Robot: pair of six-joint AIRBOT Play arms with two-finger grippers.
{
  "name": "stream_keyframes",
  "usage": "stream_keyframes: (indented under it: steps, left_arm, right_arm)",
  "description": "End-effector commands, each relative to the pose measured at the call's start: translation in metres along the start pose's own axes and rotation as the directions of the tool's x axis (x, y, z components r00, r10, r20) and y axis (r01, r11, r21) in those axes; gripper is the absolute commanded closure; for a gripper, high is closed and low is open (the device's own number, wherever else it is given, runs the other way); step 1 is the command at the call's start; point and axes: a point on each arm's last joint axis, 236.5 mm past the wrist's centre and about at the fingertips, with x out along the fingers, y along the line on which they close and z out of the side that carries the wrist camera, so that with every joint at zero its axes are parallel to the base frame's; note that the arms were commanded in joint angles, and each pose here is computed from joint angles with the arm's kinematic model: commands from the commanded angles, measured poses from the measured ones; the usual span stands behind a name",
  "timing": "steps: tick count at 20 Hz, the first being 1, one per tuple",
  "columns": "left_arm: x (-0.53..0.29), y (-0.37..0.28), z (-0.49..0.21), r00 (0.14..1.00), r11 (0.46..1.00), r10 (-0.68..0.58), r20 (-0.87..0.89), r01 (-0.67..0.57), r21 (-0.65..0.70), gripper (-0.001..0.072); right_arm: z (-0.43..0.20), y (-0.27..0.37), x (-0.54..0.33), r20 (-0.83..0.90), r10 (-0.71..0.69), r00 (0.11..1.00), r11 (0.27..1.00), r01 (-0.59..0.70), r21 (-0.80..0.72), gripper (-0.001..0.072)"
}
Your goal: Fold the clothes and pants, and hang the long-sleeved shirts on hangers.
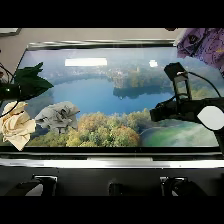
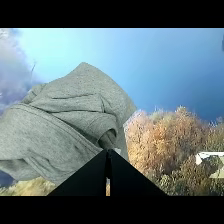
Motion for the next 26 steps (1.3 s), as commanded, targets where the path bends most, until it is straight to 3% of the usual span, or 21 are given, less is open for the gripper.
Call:
stream_keyframes:
  steps: [1, 23, 24, 25, 26]
  left_arm:
    - [0.0, 0.0, 0.0, 1.0, 1.0, 0.0, 0.0, 0.0, 0.001, 0.0688]
    - [0.001, 0.0, 0.0, 1.0, 1.0, 0.001, -0.001, -0.001, 0.0, 0.0678]
    - [0.003, 0.001, -0.002, 1.0, 0.999, 0.002, -0.013, -0.002, -0.032, 0.0544]
    - [0.006, 0.002, -0.008, 0.999, 0.995, 0.004, -0.043, -0.008, -0.103, -0.0012]
    - [0.012, 0.004, -0.019, 0.995, 0.99, 0.008, -0.104, -0.023, -0.138, -0.0013]
  right_arm:
    - [0.0, 0.0, -0.001, 0.002, 0.001, 1.0, 1.0, -0.001, -0.001, 0.068]
    - [0.011, 0.0, -0.001, 0.046, -0.001, 0.999, 1.0, 0.001, -0.001, 0.068]
    - [0.01, 0.001, -0.001, 0.043, 0.002, 0.999, 1.0, -0.002, 0.005, 0.068]
    - [0.008, 0.001, -0.001, 0.036, 0.003, 0.999, 1.0, -0.004, 0.017, 0.068]
    - [0.008, 0.001, -0.001, 0.036, 0.004, 0.999, 1.0, -0.004, 0.02, 0.068]
